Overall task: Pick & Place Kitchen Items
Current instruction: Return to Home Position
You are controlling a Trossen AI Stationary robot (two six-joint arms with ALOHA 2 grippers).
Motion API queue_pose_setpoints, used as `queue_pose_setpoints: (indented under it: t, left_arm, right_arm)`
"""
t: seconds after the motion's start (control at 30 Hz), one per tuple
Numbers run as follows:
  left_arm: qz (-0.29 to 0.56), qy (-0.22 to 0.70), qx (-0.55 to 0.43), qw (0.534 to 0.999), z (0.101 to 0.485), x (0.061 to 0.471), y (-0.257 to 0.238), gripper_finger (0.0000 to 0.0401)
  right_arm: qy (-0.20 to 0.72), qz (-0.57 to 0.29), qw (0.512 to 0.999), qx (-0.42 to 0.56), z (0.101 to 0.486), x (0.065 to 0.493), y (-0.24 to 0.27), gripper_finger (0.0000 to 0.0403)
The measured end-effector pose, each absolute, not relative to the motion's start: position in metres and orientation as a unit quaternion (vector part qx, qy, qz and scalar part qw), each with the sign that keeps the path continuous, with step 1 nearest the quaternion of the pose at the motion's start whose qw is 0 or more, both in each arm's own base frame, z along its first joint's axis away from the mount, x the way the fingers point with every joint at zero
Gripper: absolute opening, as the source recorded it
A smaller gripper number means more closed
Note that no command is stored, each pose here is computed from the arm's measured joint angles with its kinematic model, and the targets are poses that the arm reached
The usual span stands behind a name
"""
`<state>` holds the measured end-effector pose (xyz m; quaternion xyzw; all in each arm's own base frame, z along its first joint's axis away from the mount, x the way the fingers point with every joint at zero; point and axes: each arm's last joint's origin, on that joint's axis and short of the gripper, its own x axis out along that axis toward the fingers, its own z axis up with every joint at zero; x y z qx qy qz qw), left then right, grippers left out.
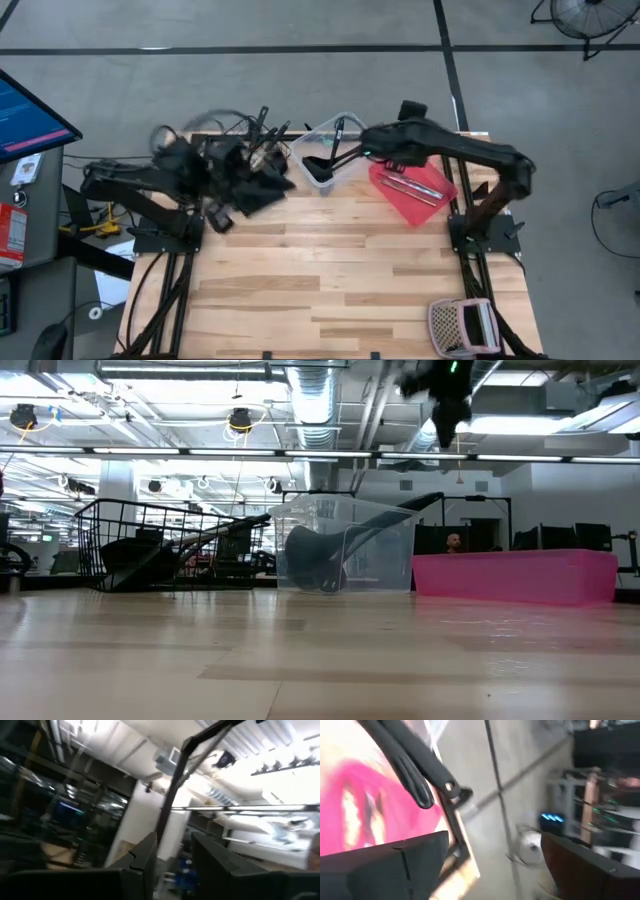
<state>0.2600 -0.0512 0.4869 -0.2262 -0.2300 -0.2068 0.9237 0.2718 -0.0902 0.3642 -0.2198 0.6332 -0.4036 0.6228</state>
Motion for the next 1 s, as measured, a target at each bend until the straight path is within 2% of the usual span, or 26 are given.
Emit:
queue_pose_setpoints:
  t: [0.13,0.23,0.33,0.47,0.5,0.63,0.8,1.0]
  left_arm:
    - [-0.153,-0.2,-0.167,0.953,0.496,0.225,-0.033,0.0083]
    - [-0.081,-0.145,-0.112,0.98,0.494,0.196,-0.022,0.0048]
    - [-0.028,-0.112,-0.09,0.989,0.492,0.171,-0.016,0.0009]
    - [0.036,-0.105,-0.085,0.99,0.493,0.144,-0.013,0.0002]
    - [0.053,-0.097,-0.084,0.99,0.491,0.137,-0.012,0.0001]
    - [0.071,-0.079,-0.072,0.992,0.472,0.125,-0.013,0.0001]
    - [0.064,-0.046,-0.08,0.994,0.427,0.118,-0.012,0.0001]
    - [0.04,-0.074,-0.115,0.99,0.391,0.099,-0.01,0.0001]
  right_arm:
    - [0.529,-0.397,0.733,-0.159,0.415,0.237,-0.07,0.0299]
    - [0.42,-0.385,0.817,-0.089,0.444,0.204,-0.057,0.0263]
    - [0.342,-0.35,0.871,-0.047,0.455,0.175,-0.045,0.0192]
    - [0.274,-0.319,0.907,-0.019,0.45,0.138,-0.031,0.0049]
    - [0.258,-0.313,0.914,-0.011,0.447,0.129,-0.028,0.0025]
    - [0.19,-0.277,0.942,0.019,0.424,0.103,-0.019,0.0014]
    - [0.08,-0.195,0.976,0.046,0.394,0.067,-0.01,0.0004]
    - [-0.043,-0.119,0.99,0.057,0.365,0.035,-0.006,0.0001]
